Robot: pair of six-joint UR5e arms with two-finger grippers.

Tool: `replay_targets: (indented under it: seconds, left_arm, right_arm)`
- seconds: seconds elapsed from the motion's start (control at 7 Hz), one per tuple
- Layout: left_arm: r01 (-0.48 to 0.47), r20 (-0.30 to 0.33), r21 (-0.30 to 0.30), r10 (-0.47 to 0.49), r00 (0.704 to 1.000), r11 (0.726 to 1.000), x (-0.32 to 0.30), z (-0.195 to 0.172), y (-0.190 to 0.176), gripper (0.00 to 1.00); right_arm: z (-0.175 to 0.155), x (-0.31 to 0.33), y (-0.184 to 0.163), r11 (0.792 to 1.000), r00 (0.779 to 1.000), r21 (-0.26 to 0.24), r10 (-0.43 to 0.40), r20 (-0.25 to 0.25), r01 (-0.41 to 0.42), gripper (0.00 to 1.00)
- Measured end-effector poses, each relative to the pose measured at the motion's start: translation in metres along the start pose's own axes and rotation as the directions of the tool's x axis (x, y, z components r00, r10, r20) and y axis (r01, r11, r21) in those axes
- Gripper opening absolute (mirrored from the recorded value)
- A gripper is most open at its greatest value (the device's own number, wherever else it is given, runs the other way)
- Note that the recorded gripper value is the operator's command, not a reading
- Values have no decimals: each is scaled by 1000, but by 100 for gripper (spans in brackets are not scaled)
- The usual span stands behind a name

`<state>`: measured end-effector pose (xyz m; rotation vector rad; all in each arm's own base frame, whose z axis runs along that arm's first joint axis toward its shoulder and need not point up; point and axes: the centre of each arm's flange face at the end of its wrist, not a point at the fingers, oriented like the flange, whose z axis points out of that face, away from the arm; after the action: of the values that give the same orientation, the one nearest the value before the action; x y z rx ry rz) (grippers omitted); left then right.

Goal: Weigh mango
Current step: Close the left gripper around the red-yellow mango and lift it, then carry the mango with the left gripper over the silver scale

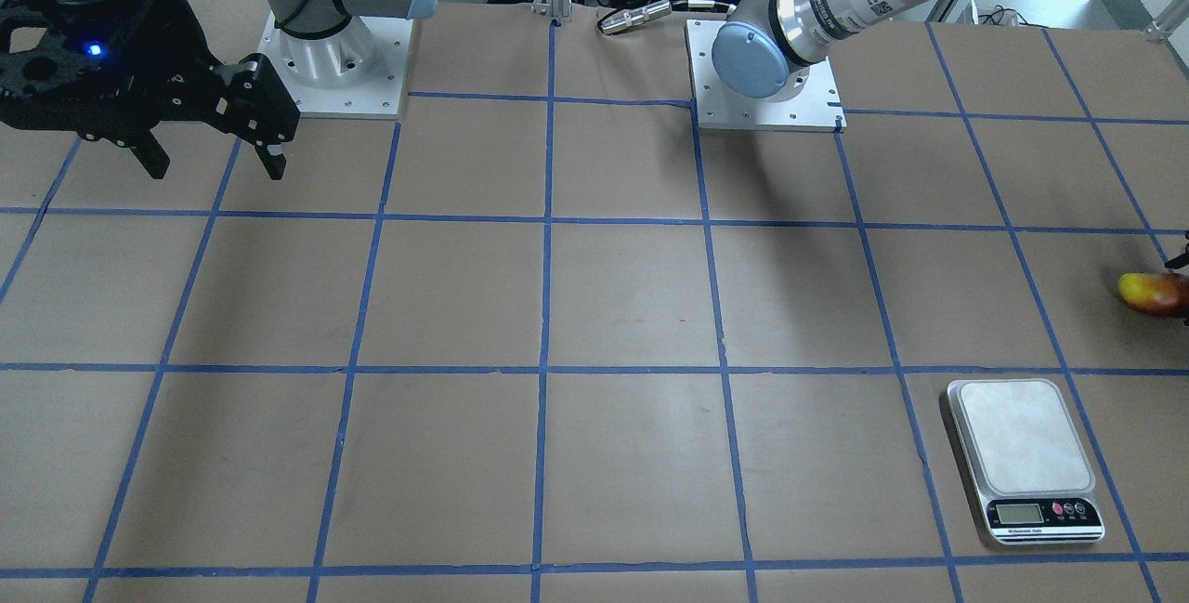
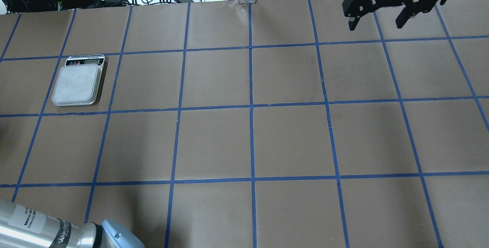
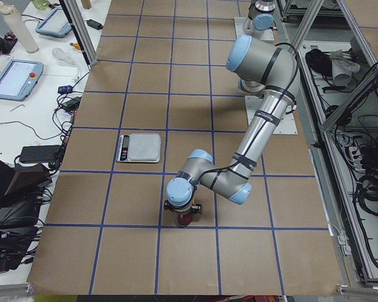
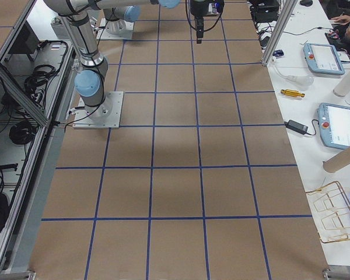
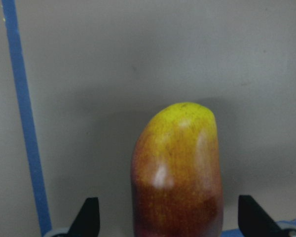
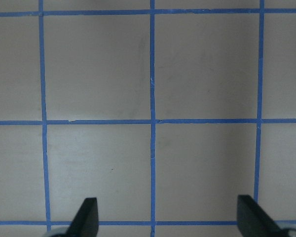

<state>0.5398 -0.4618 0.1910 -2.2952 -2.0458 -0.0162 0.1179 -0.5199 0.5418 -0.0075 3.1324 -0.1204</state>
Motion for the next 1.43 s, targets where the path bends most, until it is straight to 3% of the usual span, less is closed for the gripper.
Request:
replay_targets:
  seconds: [0.14, 0.29, 0.57, 0.71, 1.14, 1.43]
  left_arm:
    - [2, -7, 7, -2, 1000, 1000, 3, 13, 0, 100]
    - [3, -10, 14, -3, 1000, 1000, 4, 21, -1, 91]
    - [4, -6, 19, -4, 1000, 1000, 4, 25, -1, 23]
    - [4, 3, 4, -4, 1000, 1000, 4, 24, 1, 0]
    - [9, 22, -44, -8, 1000, 999, 3, 15, 4, 0]
    - [26, 47, -93, -22, 999, 995, -7, -18, 1, 0]
  right_arm:
    - [0, 0, 0, 1000, 1000, 0, 0, 0, 0, 100]
    - [0, 0, 0, 1000, 1000, 0, 0, 0, 0, 100]
    - [0, 0, 0, 1000, 1000, 0, 0, 0, 0, 100]
    - [0, 0, 0, 1000, 1000, -1, 0, 0, 0, 100]
    - [0, 0, 0, 1000, 1000, 0, 0, 0, 0, 100]
    - [0, 0, 0, 1000, 1000, -1, 0, 0, 0, 100]
